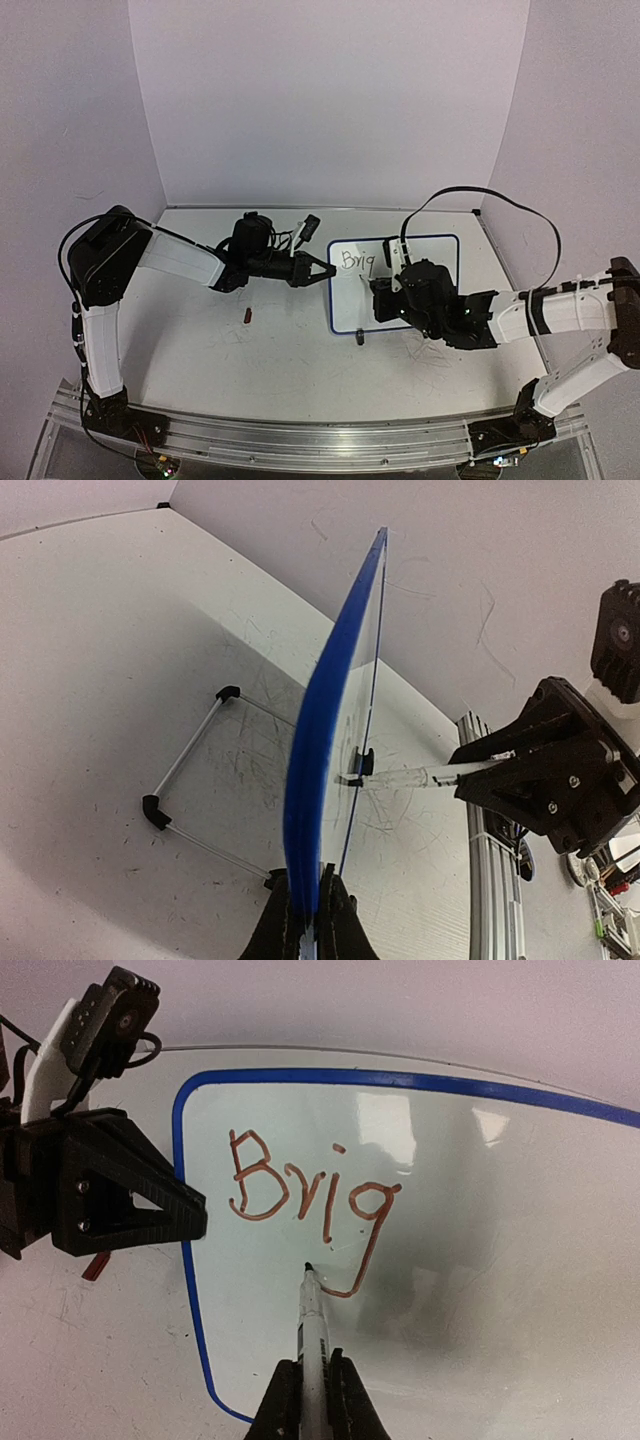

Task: Write a sentence on the whiteboard

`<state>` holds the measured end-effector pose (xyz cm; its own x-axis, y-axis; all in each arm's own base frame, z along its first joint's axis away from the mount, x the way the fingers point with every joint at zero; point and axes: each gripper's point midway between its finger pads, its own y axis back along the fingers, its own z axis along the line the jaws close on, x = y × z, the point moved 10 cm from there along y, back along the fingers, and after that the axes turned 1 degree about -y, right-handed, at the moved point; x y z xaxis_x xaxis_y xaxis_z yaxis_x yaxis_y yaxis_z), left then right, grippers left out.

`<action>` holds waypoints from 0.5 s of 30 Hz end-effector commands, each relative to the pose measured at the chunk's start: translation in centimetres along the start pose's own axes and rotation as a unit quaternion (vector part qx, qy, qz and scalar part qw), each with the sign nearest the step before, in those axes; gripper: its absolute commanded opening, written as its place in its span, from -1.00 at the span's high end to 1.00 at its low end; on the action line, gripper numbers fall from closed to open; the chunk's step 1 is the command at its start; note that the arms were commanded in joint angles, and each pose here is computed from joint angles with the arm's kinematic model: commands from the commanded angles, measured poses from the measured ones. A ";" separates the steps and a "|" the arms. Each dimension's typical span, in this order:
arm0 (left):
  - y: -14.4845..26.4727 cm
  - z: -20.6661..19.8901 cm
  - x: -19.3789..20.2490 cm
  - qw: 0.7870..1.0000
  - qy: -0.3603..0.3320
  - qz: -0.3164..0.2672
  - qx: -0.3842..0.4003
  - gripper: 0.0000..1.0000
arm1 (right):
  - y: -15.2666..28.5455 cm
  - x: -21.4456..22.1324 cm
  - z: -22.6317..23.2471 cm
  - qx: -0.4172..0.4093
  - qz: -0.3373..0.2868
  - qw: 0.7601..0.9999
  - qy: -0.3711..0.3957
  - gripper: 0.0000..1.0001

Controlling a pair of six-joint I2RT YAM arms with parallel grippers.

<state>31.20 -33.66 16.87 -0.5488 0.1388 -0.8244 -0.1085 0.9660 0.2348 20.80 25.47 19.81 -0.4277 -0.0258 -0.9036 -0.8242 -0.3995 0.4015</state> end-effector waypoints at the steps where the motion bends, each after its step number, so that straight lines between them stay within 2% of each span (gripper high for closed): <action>1: 0.4 0.6 0.7 0.999 0.017 0.022 -0.040 1.00 | 1.4 -2.6 0.1 -0.014 -0.049 0.998 -0.021 1.00; 6: 0.4 0.5 0.8 0.999 0.016 0.023 -0.040 1.00 | 3.3 -3.2 -1.3 -0.008 -0.065 0.997 -0.030 1.00; 10: 0.5 0.4 0.6 0.999 0.015 0.021 -0.038 1.00 | 2.6 -4.4 -2.9 0.008 -0.075 0.996 -0.040 1.00; 15: 0.5 0.4 0.6 0.999 0.017 0.020 -0.040 1.00 | 1.9 -5.6 -2.5 0.004 -0.088 0.996 -0.029 1.00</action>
<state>31.12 -33.65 16.97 -0.5489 0.1420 -0.8237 -0.1054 0.9658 0.2367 21.82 21.63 23.63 -0.3423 0.0878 -0.9355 -0.8861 -0.3613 0.2903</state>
